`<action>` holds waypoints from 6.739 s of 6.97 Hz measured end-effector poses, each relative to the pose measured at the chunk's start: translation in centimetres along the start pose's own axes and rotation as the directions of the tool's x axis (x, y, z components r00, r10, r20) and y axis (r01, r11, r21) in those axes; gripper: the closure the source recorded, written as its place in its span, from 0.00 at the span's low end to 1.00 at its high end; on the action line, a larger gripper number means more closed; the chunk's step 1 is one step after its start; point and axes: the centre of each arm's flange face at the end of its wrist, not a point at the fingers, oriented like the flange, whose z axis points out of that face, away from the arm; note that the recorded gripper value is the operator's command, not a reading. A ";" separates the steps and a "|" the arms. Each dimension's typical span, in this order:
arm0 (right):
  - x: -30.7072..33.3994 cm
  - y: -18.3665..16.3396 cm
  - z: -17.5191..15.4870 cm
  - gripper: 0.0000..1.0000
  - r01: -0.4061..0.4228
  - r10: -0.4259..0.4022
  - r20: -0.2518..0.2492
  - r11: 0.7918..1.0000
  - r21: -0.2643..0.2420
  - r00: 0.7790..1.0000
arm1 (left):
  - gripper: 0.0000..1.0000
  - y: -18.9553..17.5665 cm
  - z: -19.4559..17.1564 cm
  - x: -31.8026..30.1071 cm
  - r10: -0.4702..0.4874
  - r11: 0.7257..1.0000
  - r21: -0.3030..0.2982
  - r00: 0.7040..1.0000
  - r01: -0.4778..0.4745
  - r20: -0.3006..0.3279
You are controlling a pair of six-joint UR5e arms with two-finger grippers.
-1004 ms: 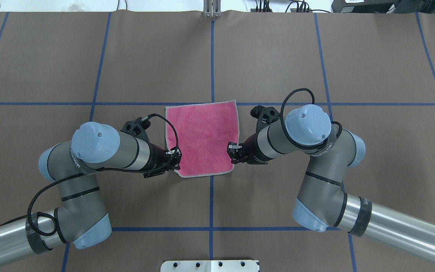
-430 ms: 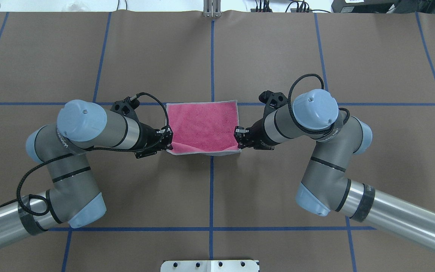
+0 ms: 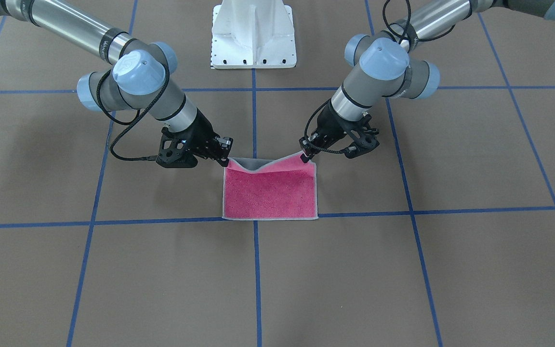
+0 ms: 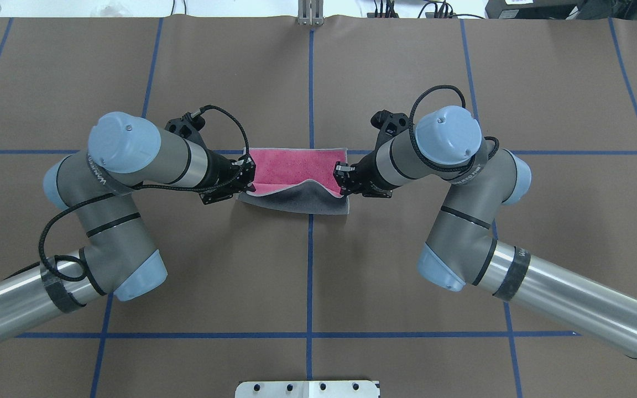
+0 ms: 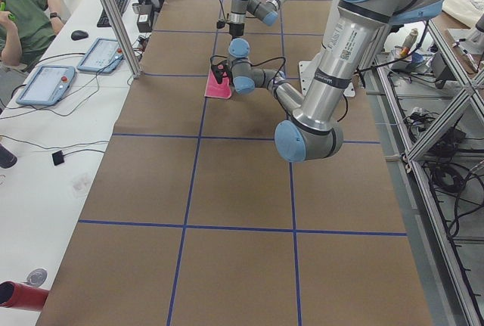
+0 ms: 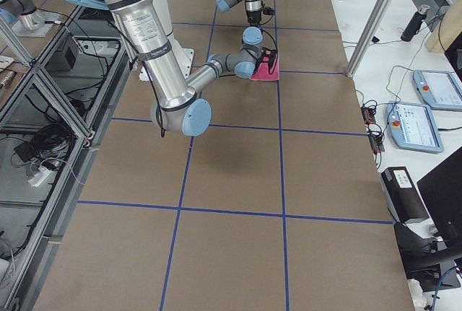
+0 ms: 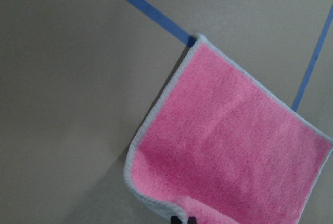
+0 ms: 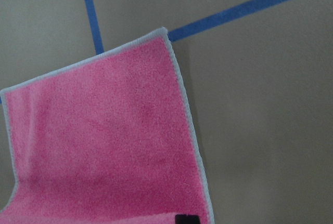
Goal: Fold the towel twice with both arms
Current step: 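Lift the near corners with both grippers and fold them over the far edge, then lay the folded edge down with both grippers and open them, then raise the left gripper away while the right gripper moves to the strip's end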
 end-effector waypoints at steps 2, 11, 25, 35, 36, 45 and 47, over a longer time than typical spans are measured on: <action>-1.6 -2.1 -0.1 1.00 -0.009 0.008 0.005 1.000 0.029 1.000 | 1.00 -1.9 1.0 0.9 -0.017 1.000 0.025 1.000 0.017 0.012; -4.9 -8.4 0.5 1.00 -0.049 0.051 -0.014 0.993 0.104 0.999 | 1.00 -6.5 1.7 2.3 -0.023 0.997 0.079 0.999 0.021 0.031; -1.8 -5.6 -0.4 1.00 -0.099 0.099 -0.010 0.995 0.014 0.995 | 1.00 -5.1 1.0 0.9 -0.026 0.999 -0.038 0.998 0.029 0.058; -1.2 -6.4 0.5 0.48 -0.107 0.108 -0.029 0.994 0.034 0.994 | 0.01 -7.6 2.3 1.8 -0.046 0.999 0.025 0.997 0.044 0.066; -1.3 -6.4 0.5 0.16 -0.108 0.109 -0.028 0.994 0.034 0.994 | 0.00 -7.8 2.1 2.1 -0.050 0.998 0.028 0.997 0.048 0.062; -2.0 -6.0 -0.7 0.02 -0.287 0.287 -0.002 0.957 0.032 0.958 | 0.00 -10.4 -0.8 3.7 -0.058 0.997 0.051 0.998 0.057 0.025; -1.1 -4.3 1.3 0.02 -0.353 0.353 -0.046 0.935 0.023 0.934 | 0.00 -12.9 -3.3 3.8 -0.076 0.997 0.014 0.997 0.075 0.024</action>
